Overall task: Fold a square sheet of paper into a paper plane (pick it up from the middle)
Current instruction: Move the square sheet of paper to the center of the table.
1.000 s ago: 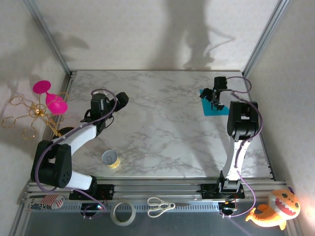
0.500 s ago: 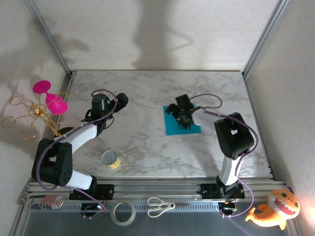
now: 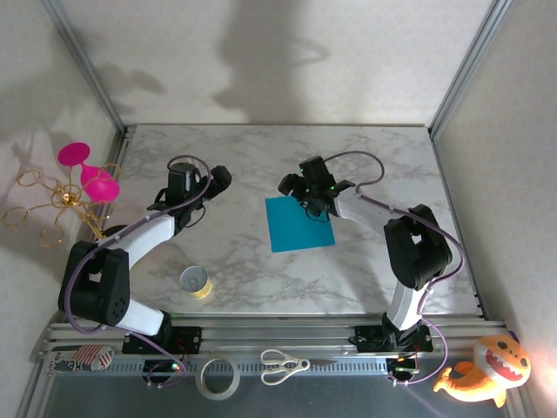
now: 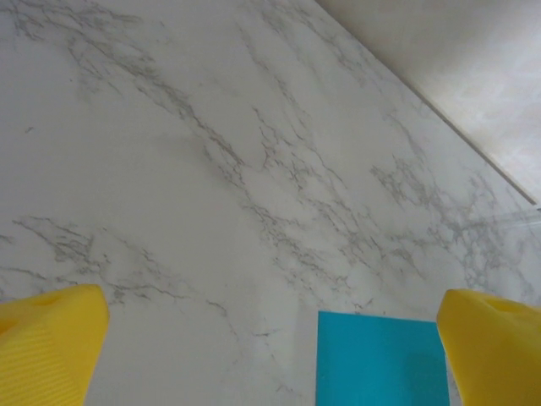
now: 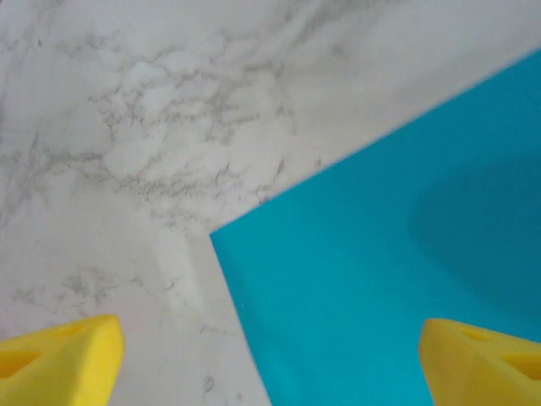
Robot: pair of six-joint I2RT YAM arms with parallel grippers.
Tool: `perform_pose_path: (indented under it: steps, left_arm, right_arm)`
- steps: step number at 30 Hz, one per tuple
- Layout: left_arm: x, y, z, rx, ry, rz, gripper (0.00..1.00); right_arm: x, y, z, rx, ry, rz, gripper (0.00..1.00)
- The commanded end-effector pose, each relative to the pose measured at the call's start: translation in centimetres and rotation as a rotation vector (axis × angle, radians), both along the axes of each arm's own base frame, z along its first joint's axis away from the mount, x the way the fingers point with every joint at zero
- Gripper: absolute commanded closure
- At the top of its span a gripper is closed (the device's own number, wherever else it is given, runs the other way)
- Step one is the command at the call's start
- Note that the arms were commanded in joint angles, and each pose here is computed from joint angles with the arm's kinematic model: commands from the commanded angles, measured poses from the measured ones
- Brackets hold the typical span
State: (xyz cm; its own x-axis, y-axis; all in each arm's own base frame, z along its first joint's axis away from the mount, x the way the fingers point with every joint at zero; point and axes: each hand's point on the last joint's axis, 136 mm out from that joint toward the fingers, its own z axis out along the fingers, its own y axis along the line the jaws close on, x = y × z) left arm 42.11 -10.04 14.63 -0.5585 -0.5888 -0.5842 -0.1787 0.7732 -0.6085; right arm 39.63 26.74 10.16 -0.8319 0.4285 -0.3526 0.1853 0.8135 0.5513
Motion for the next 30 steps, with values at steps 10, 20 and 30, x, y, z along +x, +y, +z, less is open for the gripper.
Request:
perform_pose_path:
  steps: [10, 20, 30]
  left_arm:
    - [-1.0, -3.1, -2.1, -0.056, 0.107, -0.069, 0.01]
    - [-1.1, -6.4, -3.7, -0.108, 0.158, -0.139, 0.01]
    - [-2.4, -8.3, -4.6, -0.039, 0.21, -0.185, 0.01]
  right_arm:
    - [-0.4, -5.0, -6.9, -0.417, 0.133, 0.23, 0.28]
    - [-4.0, -4.5, -9.6, -0.296, 0.322, 0.05, 0.26]
    - [-5.6, 1.4, -5.8, 0.089, 0.321, -0.097, 0.23]
